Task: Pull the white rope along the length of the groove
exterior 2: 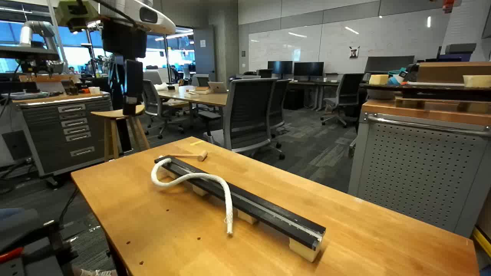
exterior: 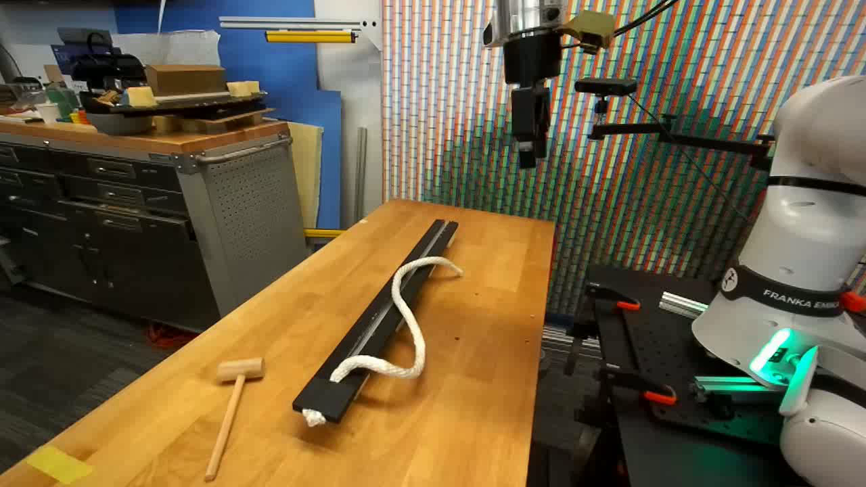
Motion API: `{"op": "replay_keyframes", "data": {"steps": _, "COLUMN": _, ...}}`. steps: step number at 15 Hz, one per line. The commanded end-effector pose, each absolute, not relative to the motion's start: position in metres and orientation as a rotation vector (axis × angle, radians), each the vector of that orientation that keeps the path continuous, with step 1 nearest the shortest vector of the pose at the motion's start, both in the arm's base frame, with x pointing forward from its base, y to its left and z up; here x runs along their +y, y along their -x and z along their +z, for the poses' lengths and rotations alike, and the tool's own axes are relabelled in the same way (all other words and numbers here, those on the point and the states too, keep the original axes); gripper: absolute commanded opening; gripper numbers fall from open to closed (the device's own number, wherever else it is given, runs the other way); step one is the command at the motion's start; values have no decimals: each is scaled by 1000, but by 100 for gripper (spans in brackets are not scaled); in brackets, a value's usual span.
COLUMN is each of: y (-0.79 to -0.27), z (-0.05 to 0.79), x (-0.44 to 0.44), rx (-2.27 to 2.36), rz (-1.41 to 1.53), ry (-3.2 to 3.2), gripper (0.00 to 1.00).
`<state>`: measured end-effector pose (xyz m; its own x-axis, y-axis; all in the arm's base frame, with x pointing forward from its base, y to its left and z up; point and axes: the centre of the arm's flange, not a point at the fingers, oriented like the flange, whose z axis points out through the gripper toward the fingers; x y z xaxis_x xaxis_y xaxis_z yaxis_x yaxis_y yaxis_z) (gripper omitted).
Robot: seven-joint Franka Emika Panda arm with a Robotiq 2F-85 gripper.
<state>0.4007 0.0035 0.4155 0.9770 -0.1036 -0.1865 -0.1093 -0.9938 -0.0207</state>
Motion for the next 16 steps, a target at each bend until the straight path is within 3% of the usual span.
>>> {"op": "replay_keyframes", "data": {"steps": 1, "y": -401, "z": 417, "x": 4, "rx": 167, "rz": 284, "ry": 3093, "gripper": 100}}
{"op": "replay_keyframes", "data": {"steps": 10, "y": -403, "z": 419, "x": 3, "rx": 159, "rz": 267, "ry": 3097, "gripper": 100}}
{"op": "replay_keyframes", "data": {"steps": 16, "y": -426, "z": 401, "x": -4, "rx": 98, "rz": -57, "ry": 3134, "gripper": 100}}
